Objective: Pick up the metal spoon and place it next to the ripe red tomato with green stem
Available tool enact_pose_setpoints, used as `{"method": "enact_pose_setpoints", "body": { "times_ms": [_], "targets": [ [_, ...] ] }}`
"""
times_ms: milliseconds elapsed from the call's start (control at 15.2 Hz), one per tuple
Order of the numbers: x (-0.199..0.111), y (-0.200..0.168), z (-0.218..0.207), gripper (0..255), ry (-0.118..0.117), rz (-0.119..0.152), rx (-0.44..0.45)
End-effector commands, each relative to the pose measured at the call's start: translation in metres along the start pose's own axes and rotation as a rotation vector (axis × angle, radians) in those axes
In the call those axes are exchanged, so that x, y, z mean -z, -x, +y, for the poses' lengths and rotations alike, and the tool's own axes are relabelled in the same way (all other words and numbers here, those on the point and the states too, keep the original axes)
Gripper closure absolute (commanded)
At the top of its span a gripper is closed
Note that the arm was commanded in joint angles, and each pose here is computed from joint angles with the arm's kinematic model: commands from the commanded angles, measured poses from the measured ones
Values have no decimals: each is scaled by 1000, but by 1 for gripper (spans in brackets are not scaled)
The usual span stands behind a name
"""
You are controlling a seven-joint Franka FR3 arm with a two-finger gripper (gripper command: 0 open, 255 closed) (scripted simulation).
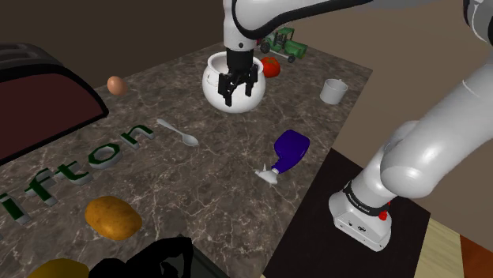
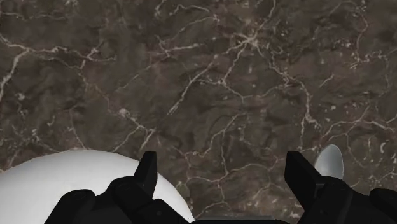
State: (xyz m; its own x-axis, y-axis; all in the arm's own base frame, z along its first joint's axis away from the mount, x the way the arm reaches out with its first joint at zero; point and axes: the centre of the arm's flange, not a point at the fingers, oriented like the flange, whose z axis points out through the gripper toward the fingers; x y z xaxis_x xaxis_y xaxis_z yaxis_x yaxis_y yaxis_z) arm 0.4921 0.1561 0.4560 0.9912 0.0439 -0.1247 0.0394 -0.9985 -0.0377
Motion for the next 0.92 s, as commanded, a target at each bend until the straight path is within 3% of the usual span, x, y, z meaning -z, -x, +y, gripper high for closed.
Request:
{"method": "enact_pose_setpoints", "body": {
  "times_ms": [0, 858],
  "targets": [
    [-7, -20, -14, 0, -12, -3, 15],
    [-59, -138, -121, 0, -81, -25, 115]
  ]
}}
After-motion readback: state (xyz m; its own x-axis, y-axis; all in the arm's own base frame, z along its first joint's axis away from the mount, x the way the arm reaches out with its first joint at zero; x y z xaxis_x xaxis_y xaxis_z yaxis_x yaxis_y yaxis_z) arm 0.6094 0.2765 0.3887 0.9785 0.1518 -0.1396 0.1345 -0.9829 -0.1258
